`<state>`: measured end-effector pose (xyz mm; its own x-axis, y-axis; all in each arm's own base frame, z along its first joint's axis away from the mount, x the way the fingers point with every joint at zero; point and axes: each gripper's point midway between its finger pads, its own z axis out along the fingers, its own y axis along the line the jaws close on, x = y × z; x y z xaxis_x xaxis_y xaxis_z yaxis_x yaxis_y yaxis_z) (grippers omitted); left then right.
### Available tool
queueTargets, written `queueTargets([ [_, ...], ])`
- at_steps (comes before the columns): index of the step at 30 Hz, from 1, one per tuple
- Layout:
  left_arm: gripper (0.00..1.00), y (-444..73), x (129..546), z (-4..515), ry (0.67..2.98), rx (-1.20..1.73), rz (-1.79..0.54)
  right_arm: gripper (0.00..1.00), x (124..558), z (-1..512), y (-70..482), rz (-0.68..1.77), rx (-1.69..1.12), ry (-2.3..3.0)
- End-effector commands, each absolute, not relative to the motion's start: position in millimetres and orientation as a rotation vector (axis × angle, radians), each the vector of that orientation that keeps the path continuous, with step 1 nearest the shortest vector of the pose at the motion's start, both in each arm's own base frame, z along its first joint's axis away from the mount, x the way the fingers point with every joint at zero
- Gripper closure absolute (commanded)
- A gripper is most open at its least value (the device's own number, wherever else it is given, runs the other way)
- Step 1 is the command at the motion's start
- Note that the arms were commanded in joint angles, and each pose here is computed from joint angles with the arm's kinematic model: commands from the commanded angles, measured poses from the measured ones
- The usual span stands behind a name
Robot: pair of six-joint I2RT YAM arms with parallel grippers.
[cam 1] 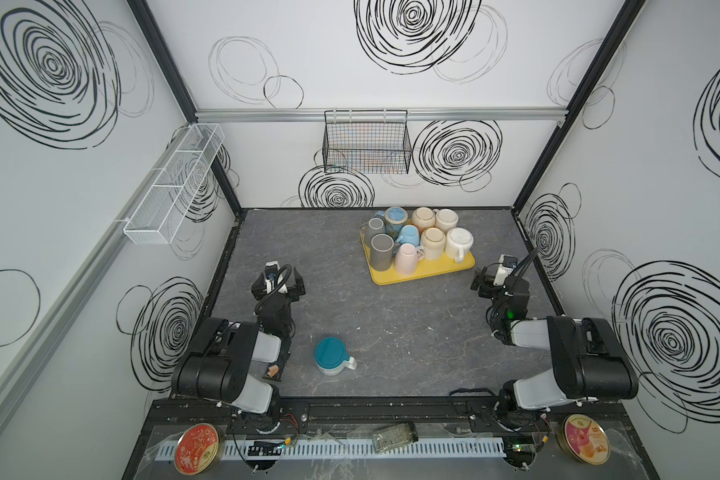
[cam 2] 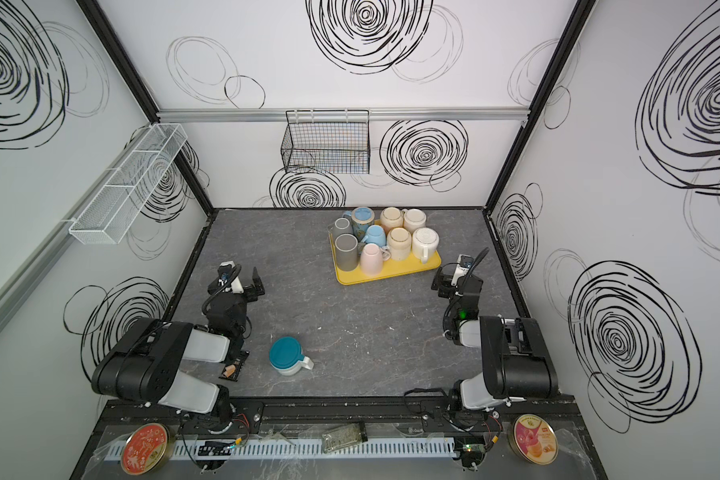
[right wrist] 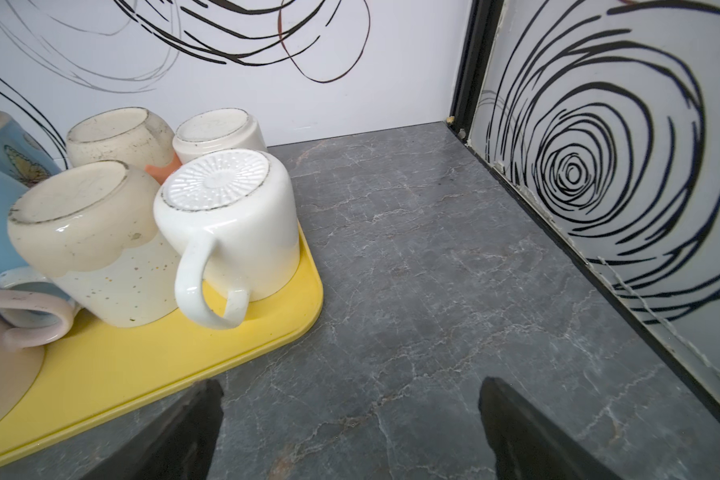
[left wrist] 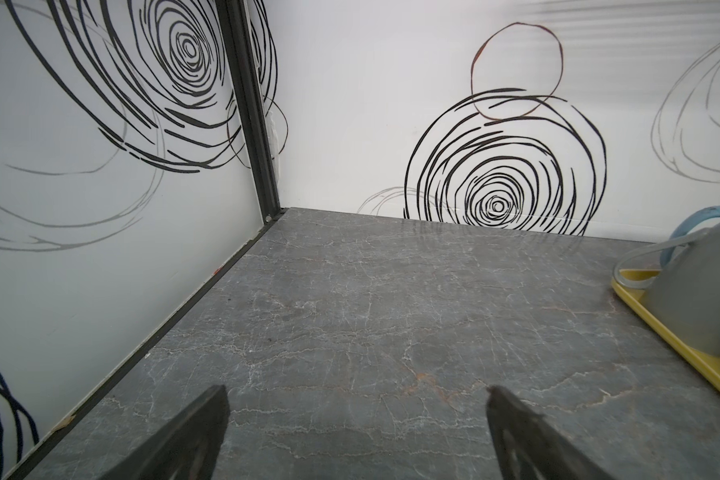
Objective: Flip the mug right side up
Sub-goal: 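Grasp and lift the upside-down white mug with right gripper while left arm approaches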
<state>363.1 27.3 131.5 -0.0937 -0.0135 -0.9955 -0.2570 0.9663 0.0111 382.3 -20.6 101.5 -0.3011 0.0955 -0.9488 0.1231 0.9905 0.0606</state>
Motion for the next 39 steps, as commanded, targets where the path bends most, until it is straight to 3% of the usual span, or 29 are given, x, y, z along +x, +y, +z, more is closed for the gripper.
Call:
queueTargets([
  [1,0.01,25.5,363.3,145.3,1.608,-0.208,0.195,0.00,383.4,115.3,-10.6,0.017,0.101,1.903],
  [14,0.01,-2.8,374.7,187.6,1.664,-0.123,0.237,0.03,396.8,163.1,0.3,0.103,0.301,2.086],
  [20,0.01,-56.5,386.7,213.6,1.692,-0.112,0.019,0.10,422.5,149.2,19.9,0.171,0.419,2.257],
  [26,0.04,-155.6,398.7,208.2,1.832,0.085,-0.175,0.13,446.4,112.8,34.7,0.145,0.398,2.403],
  [32,0.07,-234.4,397.2,206.6,1.878,0.255,-0.300,0.30,467.3,83.9,40.6,0.113,0.357,2.503],
  [39,0.08,-259.2,399.0,206.8,1.866,0.293,-0.374,0.53,480.0,68.0,42.1,0.073,0.309,2.541],
])
